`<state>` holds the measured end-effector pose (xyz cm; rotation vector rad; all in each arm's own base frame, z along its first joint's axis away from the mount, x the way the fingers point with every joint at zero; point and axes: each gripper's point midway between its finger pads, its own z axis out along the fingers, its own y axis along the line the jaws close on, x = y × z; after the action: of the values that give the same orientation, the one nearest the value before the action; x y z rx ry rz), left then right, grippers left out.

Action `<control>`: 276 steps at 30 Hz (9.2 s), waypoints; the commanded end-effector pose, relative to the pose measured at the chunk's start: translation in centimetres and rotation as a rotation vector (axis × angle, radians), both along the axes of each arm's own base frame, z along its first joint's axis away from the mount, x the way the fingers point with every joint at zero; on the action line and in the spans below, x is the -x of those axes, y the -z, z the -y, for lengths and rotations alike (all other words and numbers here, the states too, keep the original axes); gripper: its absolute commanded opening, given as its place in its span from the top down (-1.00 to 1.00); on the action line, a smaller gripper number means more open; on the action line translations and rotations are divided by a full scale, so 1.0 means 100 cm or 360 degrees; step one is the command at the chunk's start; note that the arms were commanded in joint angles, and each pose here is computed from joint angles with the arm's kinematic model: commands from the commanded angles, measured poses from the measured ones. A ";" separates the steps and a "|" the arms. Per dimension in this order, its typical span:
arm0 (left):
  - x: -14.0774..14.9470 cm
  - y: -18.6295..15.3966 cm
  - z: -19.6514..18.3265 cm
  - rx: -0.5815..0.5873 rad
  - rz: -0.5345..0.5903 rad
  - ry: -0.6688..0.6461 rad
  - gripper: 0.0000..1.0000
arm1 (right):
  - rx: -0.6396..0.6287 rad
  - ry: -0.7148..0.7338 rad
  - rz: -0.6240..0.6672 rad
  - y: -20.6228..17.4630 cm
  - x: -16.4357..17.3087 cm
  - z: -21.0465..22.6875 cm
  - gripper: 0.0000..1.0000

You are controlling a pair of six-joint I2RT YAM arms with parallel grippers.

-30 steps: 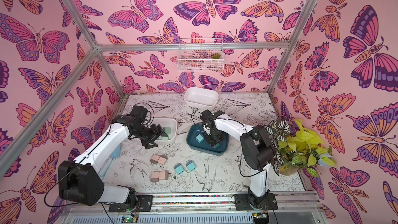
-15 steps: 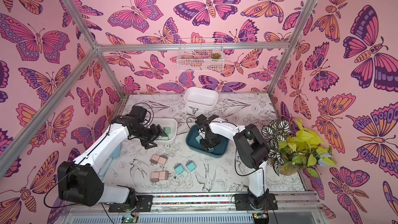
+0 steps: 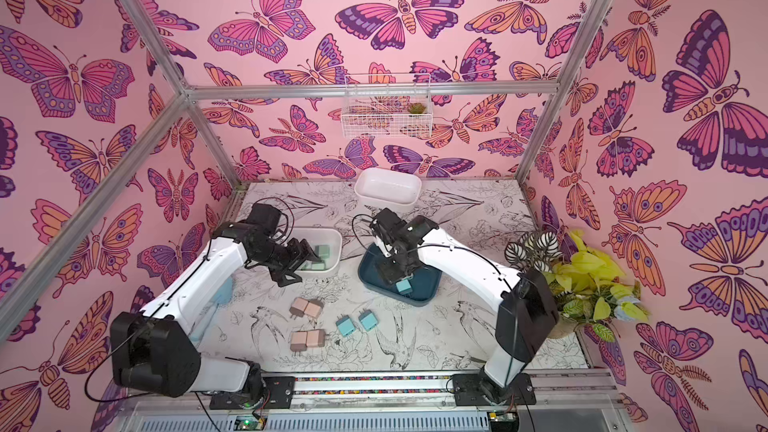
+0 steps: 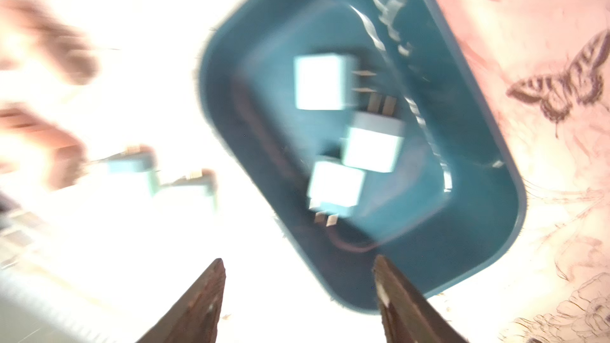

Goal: Place the plugs by color into the storage box
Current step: Place the plug in the storage box, then pick up the plug from the center of the board, then place the plug in the storage box, then pick up the plug from the center of the board, then place the plug in the storage box, then move the storage box to the center of the board.

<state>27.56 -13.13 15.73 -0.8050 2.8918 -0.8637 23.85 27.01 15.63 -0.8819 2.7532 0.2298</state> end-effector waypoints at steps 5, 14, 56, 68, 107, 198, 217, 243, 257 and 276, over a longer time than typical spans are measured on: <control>0.000 0.000 -0.001 0.0005 -0.0014 0.0008 -0.61 | 0.0159 -0.0131 -0.0259 0.062 0.070 -0.032 -0.48; 0.008 0.002 -0.003 -0.0005 -0.0022 -0.0008 -0.61 | 0.0235 -0.0189 -0.0287 0.109 0.064 -0.054 -0.55; 0.009 0.006 -0.002 0.0003 -0.0040 0.0014 -0.61 | 0.0118 -0.0205 -0.0045 0.020 -0.018 -0.064 0.05; 0.014 0.011 -0.003 -0.0003 -0.0062 0.0014 -0.61 | 0.0185 -0.0058 -0.0167 0.081 -0.046 -0.029 0.06; -0.017 -0.023 -0.034 -0.0024 0.0099 -0.0092 -0.60 | 0.0160 -0.0195 -0.0148 0.038 0.050 -0.086 -0.63; 0.000 -0.015 -0.059 0.0014 0.0043 -0.0230 -0.60 | 0.0388 0.0486 -0.0372 0.116 -0.055 0.100 -0.13; -0.006 -0.018 -0.061 0.0001 0.0059 -0.0248 -0.60 | 0.0018 0.0191 -0.0125 0.012 -0.046 -0.071 -0.39; 0.008 -0.013 -0.059 0.0011 0.0035 -0.0258 -0.60 | 0.0206 0.0044 -0.0321 0.093 -0.019 -0.087 0.09; 0.007 -0.008 -0.059 0.0013 0.0004 -0.0274 -0.60 | 0.0211 -0.0137 -0.0367 0.091 0.022 -0.064 0.33; 0.006 -0.006 -0.056 0.0022 -0.0009 -0.0265 -0.60 | 0.0150 0.0075 -0.0227 0.037 0.017 -0.003 -0.20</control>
<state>27.31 -7.27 16.66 -1.0208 2.7583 -0.8527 21.03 28.78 10.80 -0.9558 2.9266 0.2162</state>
